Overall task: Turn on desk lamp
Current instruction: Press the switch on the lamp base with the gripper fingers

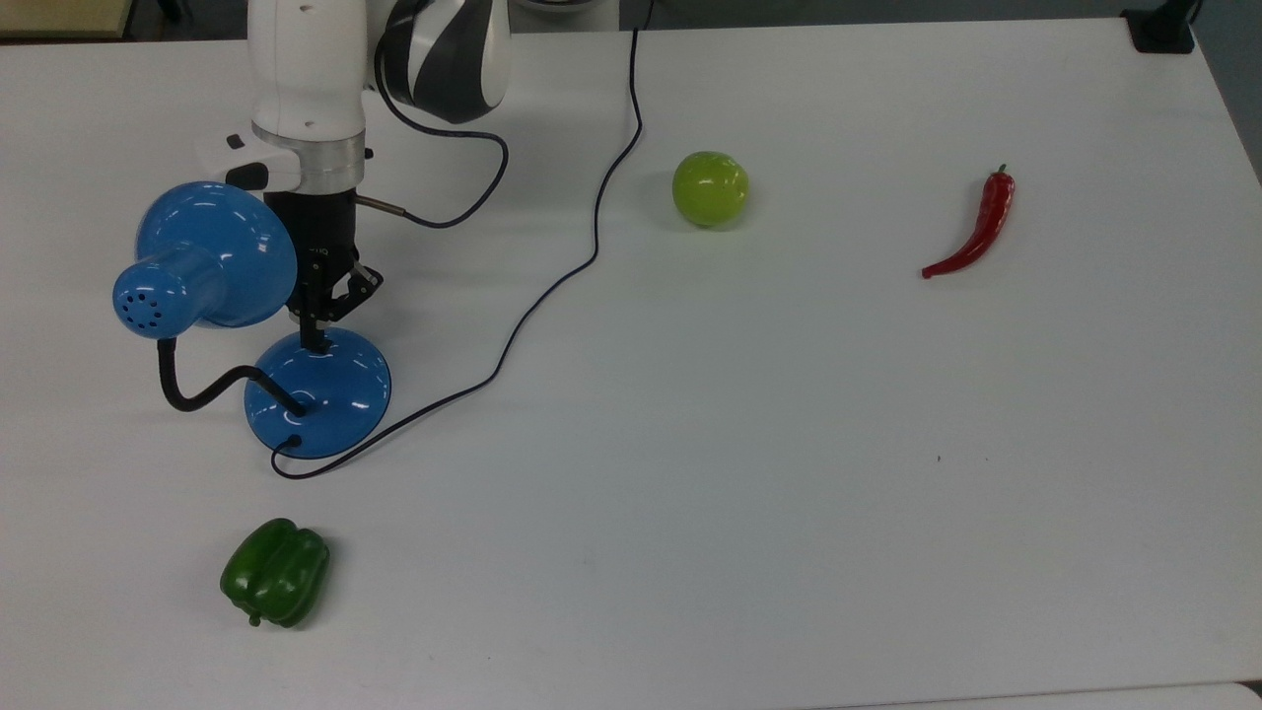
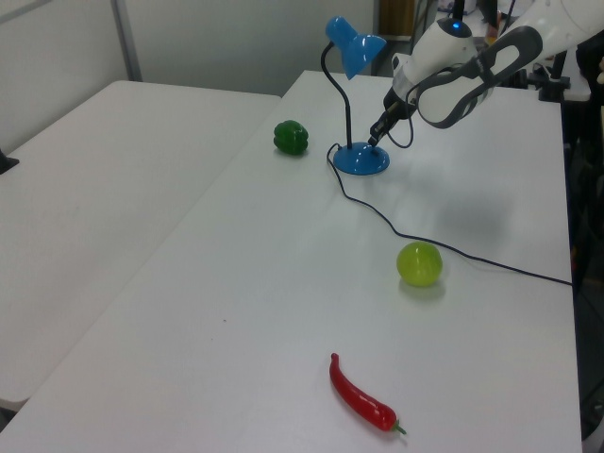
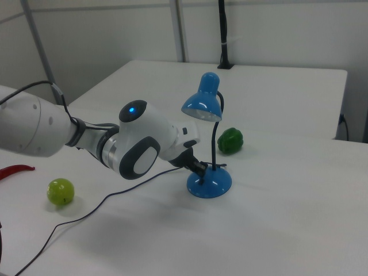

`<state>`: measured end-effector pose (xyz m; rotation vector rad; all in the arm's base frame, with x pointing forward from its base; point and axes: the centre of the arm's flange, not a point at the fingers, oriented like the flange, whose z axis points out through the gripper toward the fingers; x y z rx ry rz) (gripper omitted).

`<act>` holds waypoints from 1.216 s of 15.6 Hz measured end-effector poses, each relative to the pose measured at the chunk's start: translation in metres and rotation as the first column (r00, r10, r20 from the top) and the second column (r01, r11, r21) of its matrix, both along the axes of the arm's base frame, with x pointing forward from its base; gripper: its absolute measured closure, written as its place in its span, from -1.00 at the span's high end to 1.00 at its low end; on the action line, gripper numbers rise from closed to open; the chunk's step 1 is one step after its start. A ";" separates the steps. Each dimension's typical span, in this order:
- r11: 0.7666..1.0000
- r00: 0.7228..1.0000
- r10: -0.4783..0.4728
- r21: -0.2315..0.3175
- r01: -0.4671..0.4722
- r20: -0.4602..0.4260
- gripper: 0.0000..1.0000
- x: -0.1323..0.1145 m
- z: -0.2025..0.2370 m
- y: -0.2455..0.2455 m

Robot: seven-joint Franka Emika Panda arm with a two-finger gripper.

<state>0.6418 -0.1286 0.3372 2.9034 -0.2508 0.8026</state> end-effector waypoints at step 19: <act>1.000 1.000 -0.002 -0.002 0.002 -0.013 -0.98 0.000 -0.010 -0.001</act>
